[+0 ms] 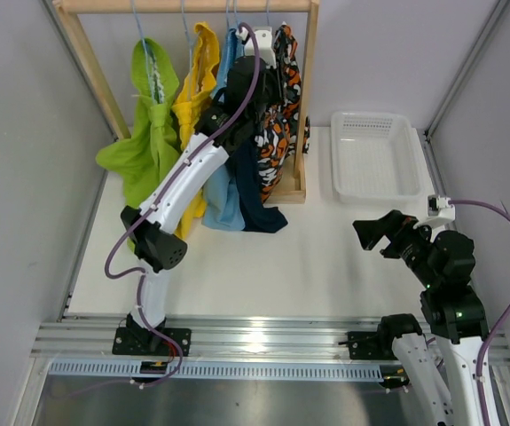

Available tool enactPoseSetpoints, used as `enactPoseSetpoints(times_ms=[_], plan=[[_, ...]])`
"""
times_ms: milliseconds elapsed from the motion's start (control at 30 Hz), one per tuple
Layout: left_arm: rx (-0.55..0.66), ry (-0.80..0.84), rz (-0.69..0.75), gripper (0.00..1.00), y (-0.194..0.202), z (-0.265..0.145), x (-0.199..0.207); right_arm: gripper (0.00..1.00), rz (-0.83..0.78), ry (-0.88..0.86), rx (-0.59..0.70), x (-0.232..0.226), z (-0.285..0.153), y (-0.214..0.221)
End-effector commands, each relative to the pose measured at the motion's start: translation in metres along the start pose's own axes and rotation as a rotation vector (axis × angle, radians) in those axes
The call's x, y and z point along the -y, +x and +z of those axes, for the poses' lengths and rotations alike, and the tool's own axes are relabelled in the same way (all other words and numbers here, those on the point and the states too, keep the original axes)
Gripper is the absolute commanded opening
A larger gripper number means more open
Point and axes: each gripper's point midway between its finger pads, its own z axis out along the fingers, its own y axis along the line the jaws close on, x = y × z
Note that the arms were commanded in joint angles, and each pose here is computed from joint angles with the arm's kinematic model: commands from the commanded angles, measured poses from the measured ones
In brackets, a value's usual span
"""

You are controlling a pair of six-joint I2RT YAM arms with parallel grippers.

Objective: Remove the shorts from the hanger

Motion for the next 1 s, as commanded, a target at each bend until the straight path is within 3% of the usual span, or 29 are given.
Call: enactPoseSetpoints(times_ms=[0, 67, 133, 167, 200, 300, 700, 900, 967], plan=[[0.006, 0.004, 0.007, 0.38, 0.002, 0.007, 0.001, 1.0, -0.016, 0.012, 0.02, 0.001, -0.005, -0.004], [-0.012, 0.011, 0.01, 0.34, 0.009, 0.01, 0.0, 0.99, -0.016, 0.013, 0.024, 0.001, -0.007, -0.003], [-0.026, 0.006, 0.009, 0.09, 0.015, 0.013, -0.001, 1.0, -0.014, 0.015, 0.023, 0.002, -0.007, -0.002], [-0.029, 0.001, 0.009, 0.01, 0.016, 0.013, -0.002, 1.0, -0.013, 0.015, 0.024, 0.002, -0.008, -0.002], [-0.018, -0.003, 0.007, 0.0, 0.01, 0.012, -0.003, 0.99, -0.013, 0.015, 0.024, 0.002, -0.008, -0.002], [0.002, -0.002, 0.028, 0.0, -0.004, 0.004, -0.003, 0.99, -0.012, 0.015, 0.024, 0.002, -0.008, -0.002], [0.273, -0.013, 0.071, 0.0, -0.141, -0.092, -0.018, 0.99, 0.01, -0.011, 0.032, -0.002, -0.005, -0.002], [0.255, -0.007, 0.087, 0.0, -0.145, -0.107, -0.021, 1.0, 0.005, -0.007, 0.045, -0.002, -0.005, -0.005], [0.173, 0.002, 0.088, 0.0, -0.122, -0.108, -0.022, 0.99, -0.009, -0.011, 0.055, -0.003, -0.005, -0.008]])
